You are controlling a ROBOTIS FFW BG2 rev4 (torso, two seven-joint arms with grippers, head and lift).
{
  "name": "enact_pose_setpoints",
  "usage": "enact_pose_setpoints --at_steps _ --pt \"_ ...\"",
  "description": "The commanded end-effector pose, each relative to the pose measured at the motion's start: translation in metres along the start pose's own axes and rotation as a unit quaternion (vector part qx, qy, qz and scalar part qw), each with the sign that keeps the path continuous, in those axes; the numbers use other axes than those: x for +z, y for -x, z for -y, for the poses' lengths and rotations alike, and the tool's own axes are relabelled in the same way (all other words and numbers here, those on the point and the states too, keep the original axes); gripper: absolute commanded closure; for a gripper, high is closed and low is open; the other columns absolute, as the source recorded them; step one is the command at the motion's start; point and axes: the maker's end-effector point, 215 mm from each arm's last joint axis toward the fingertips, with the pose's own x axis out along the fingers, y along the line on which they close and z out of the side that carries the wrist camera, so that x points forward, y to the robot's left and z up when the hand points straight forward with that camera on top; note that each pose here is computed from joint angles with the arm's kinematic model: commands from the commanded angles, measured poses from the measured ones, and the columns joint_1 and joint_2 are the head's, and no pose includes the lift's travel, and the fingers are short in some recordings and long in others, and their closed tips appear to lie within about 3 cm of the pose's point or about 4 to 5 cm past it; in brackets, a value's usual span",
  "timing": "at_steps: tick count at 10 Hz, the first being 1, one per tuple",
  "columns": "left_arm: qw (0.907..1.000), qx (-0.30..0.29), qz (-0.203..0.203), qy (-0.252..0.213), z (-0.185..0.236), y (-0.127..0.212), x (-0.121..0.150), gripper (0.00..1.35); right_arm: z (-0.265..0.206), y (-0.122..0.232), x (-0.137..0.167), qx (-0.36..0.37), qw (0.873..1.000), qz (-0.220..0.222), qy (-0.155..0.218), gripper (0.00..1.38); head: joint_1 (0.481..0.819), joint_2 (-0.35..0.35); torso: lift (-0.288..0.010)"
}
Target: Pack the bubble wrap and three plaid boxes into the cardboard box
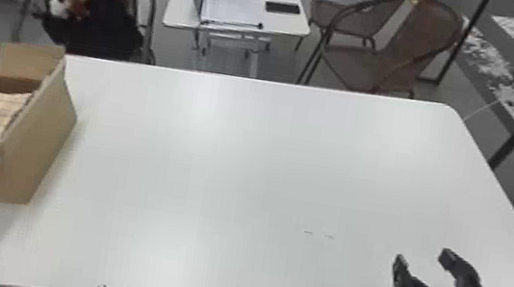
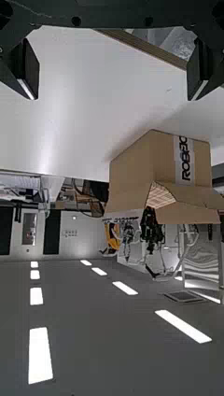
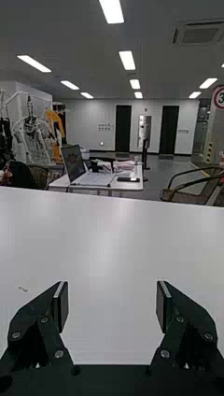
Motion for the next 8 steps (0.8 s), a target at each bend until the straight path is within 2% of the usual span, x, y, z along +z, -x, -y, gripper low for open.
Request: enact_pose_setpoints --at_steps 1,8 --pt "1.0000 -0.009 0.000 0.000 0.0050 0.0008 0.0000 0.12 0.0003 -0.0006 0.0012 -0.002 1.000 0.000 0.004 0.51 0.695 0.007 -0.174" --pt "1.0000 -0.004 0.005 0.001 0.0073 0.0040 0.0016 0.11 0.0000 -0.0043 0.0069 -0.001 1.000 0.005 0.014 0.51 0.695 -0.004 -0.174"
